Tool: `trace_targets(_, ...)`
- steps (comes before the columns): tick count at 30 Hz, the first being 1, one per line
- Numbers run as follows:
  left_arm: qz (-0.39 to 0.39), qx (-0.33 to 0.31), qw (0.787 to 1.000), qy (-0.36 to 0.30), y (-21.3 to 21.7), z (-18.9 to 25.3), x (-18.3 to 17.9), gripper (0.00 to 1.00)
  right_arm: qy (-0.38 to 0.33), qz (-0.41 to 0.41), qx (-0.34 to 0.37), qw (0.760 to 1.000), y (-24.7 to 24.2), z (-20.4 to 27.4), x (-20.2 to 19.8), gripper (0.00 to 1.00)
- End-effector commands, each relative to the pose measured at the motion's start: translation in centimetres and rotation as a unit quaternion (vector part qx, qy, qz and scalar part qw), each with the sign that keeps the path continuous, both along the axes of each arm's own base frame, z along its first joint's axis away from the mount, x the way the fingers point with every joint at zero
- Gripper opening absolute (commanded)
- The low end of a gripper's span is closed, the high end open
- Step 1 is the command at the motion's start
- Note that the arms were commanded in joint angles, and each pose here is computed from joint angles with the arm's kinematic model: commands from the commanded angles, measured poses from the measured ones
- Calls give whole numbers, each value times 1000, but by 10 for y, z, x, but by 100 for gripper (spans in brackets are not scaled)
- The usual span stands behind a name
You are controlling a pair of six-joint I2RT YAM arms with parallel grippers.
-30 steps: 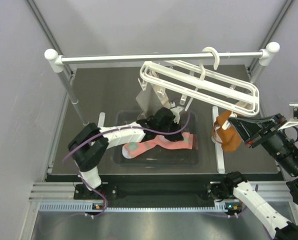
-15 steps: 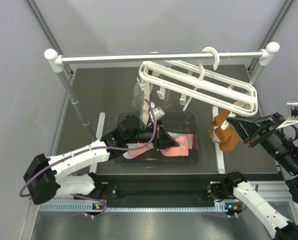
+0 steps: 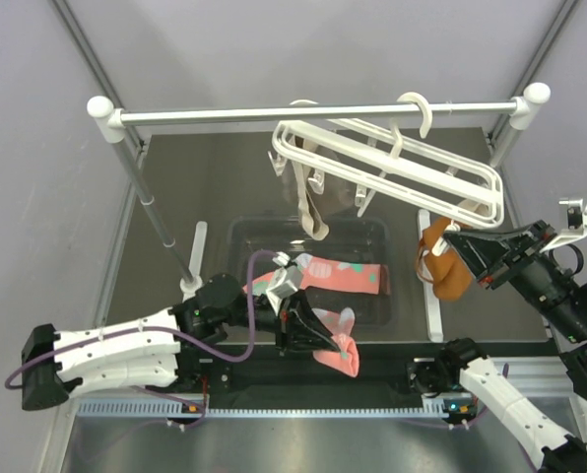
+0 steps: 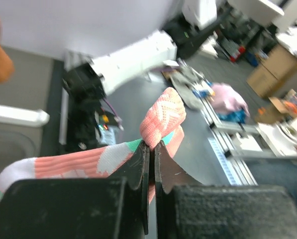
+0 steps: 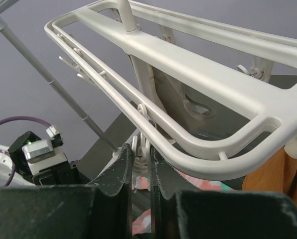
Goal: Clip the socks to the hanger
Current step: Pick up the sock from the bin, then clamp the sock onto the hanger.
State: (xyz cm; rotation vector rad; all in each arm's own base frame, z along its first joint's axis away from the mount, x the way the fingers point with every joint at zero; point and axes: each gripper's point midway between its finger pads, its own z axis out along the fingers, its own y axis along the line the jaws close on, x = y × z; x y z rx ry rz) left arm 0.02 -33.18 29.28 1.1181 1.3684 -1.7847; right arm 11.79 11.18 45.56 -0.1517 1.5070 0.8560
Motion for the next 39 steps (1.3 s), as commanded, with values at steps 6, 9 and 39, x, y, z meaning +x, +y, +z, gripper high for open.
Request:
trace_targets(6,155,-131,979,-25,-18,103,45,0,14,12,-10,1000,5,-6,2,0)
trace_targets(9,221,-156,963,3,-34,130,74,0,12,17,-5,1000,6,-5,0,0)
trace_targets(39,265,-221,934,90,-97,145,112,0,5,52,11,999,17,-1,-5,0)
